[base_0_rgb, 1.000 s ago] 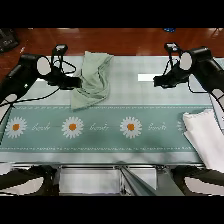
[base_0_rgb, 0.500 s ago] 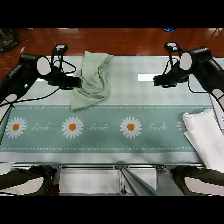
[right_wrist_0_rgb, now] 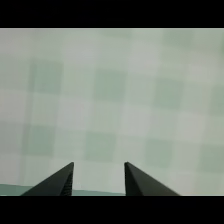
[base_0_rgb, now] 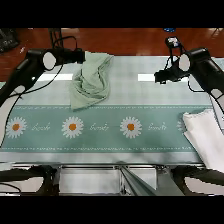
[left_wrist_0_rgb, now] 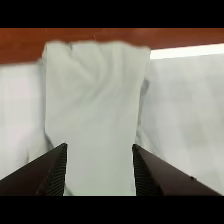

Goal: Fold the shirts.

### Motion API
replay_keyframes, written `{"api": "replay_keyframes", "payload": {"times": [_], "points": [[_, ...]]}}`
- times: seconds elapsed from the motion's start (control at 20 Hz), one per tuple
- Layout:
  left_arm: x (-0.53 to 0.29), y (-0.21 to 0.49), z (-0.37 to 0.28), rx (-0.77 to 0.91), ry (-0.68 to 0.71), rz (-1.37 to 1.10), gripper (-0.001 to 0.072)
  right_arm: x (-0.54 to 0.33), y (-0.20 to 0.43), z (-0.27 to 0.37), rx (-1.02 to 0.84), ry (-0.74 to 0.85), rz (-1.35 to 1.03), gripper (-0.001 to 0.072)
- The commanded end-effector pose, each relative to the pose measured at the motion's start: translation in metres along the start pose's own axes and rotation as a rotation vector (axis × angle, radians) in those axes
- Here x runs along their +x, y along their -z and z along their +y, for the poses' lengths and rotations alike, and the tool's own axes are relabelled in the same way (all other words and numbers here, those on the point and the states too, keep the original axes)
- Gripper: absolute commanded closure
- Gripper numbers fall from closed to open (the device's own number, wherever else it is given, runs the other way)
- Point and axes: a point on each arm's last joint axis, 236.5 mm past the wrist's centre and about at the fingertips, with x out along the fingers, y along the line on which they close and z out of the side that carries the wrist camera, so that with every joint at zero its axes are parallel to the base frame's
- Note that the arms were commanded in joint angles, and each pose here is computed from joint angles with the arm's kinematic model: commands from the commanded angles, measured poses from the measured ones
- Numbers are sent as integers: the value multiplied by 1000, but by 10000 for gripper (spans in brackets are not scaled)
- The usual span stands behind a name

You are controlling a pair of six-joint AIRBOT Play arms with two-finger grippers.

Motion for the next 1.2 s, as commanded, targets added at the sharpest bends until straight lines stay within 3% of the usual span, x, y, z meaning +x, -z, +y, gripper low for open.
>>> {"api": "replay_keyframes", "payload": {"times": [0.0,0.15,0.4,0.6,0.65,0.75,0.8,1.15], "points": [[44,5,12,59,-22,108,210,3,3,-3,-6,15,6,339],[74,50,19,48,-23,334,211,3,2,-2,17,14,5,339],[97,136,-21,-9,174,612,215,3,2,-2,52,13,4,339],[102,178,-21,-14,192,732,217,3,3,0,59,6,7,339],[102,181,-20,-12,191,744,280,3,3,0,59,6,7,339],[97,180,-15,9,177,761,625,2,3,-1,60,6,7,340],[93,171,-14,12,178,754,675,1,4,-1,59,7,12,340],[10,-4,-12,-30,164,344,676,-71,-9,-13,91,-5,-116,340]]}}
